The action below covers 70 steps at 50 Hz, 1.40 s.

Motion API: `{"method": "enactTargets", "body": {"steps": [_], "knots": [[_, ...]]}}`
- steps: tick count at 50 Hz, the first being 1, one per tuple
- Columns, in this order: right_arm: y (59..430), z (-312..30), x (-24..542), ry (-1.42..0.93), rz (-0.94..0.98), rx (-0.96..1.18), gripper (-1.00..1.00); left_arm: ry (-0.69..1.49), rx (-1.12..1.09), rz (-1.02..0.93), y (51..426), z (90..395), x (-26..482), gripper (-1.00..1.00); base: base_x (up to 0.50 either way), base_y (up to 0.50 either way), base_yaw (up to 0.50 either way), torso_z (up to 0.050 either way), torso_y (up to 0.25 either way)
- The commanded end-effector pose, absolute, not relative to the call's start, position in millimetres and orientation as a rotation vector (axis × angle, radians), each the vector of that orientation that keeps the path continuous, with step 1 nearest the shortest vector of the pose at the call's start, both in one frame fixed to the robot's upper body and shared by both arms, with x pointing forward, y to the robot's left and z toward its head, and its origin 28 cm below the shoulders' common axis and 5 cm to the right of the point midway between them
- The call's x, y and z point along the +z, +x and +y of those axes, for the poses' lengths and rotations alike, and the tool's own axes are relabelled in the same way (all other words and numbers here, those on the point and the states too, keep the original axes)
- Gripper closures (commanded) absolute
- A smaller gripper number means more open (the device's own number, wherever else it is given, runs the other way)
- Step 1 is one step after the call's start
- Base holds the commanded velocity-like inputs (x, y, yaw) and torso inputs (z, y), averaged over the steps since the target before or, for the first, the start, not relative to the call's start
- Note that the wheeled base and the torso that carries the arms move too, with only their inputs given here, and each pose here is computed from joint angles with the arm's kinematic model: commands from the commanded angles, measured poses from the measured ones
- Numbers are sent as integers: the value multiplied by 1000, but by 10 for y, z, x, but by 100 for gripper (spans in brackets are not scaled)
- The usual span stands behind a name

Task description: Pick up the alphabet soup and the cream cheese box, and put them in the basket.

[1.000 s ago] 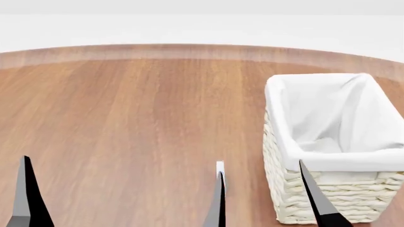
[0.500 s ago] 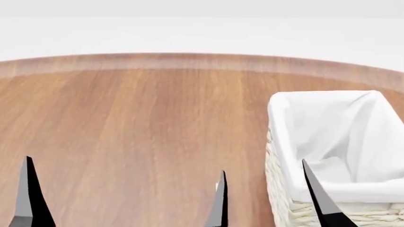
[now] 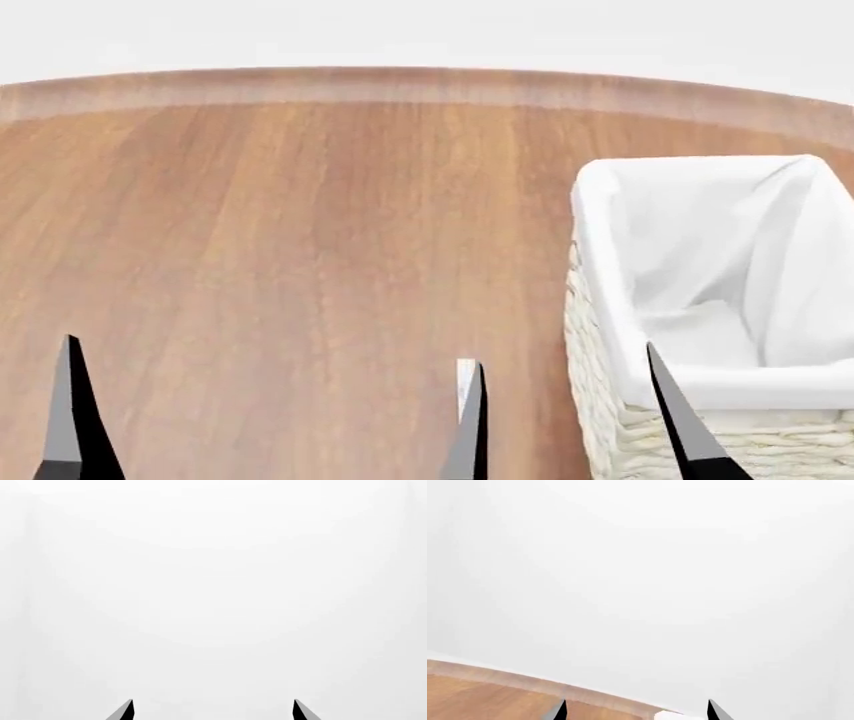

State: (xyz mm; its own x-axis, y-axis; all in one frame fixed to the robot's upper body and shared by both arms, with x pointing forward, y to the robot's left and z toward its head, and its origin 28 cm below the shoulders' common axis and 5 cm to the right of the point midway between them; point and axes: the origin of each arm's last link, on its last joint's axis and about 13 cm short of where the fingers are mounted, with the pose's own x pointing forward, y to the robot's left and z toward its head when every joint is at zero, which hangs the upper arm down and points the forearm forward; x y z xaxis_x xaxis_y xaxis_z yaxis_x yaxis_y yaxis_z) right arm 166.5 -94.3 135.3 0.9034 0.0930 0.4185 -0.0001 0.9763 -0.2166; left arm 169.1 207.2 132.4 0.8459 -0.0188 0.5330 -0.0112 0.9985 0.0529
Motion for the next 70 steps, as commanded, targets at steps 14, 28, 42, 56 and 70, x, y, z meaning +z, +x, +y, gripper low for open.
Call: {"method": "enactTargets", "body": {"steps": [14,28,42,56,70], "knots": [[1662,-941,1340,-215,-443,51,-100,64,-3,-561,1692,2067,1322,-100,0,0,0,0,-174],[1664,-947,1319,-214,-434,53,-100,64,-8,-556,1699,2054,1297,-100,0,0,0,0,-174],[1662,-942,1322,-214,-431,58,-100,65,-5,-555,1691,2058,1286,-100,0,0,0,0,-174],[1676,-944,1304,-211,-431,62,-100,56,-10,-567,1694,2052,1304,-100,0,0,0,0,-136],[1687,-945,1295,-191,-421,66,-100,52,-14,-577,1695,2052,1293,-100,0,0,-21,0,0]]}}
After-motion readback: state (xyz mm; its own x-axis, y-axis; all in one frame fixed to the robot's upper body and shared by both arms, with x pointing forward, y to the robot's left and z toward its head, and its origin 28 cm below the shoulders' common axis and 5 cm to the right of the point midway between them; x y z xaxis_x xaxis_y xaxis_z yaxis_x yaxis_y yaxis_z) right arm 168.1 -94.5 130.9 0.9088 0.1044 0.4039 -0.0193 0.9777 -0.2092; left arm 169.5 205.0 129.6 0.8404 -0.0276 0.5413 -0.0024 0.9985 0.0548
